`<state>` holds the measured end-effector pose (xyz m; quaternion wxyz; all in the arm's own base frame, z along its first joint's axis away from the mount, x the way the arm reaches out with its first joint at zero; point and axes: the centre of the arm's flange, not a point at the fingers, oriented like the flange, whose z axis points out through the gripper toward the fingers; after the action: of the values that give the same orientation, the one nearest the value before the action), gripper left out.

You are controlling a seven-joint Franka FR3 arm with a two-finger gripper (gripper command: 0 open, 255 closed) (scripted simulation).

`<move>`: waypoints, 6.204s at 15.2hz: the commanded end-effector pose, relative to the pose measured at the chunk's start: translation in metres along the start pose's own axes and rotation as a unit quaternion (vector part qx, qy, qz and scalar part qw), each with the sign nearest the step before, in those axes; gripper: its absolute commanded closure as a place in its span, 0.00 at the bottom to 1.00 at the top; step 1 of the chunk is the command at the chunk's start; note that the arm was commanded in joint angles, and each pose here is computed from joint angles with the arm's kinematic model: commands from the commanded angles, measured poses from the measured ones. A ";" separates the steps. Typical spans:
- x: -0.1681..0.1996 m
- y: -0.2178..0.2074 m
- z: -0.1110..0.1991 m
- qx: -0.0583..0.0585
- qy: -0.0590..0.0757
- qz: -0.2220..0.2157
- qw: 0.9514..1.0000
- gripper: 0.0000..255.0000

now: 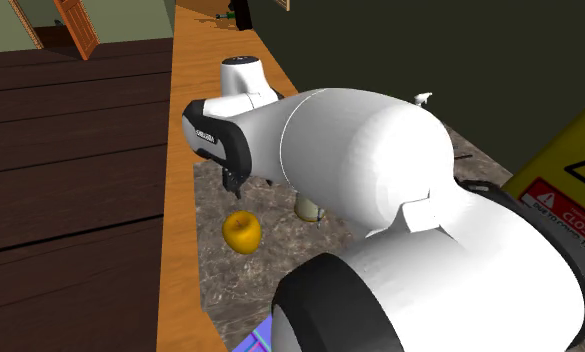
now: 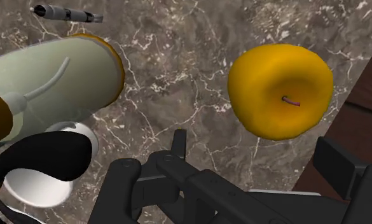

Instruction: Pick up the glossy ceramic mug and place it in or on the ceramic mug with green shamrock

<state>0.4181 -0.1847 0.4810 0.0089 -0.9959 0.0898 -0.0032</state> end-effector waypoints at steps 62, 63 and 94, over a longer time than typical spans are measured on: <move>0.123 0.179 0.030 -0.036 -0.020 0.026 0.999 1.00; 0.123 0.179 0.025 -0.036 -0.020 0.026 0.999 1.00; 0.027 0.325 -0.041 -0.036 -0.020 0.026 0.999 1.00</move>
<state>0.3866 -0.5095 0.5202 -0.0245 -0.9927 0.1160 0.0201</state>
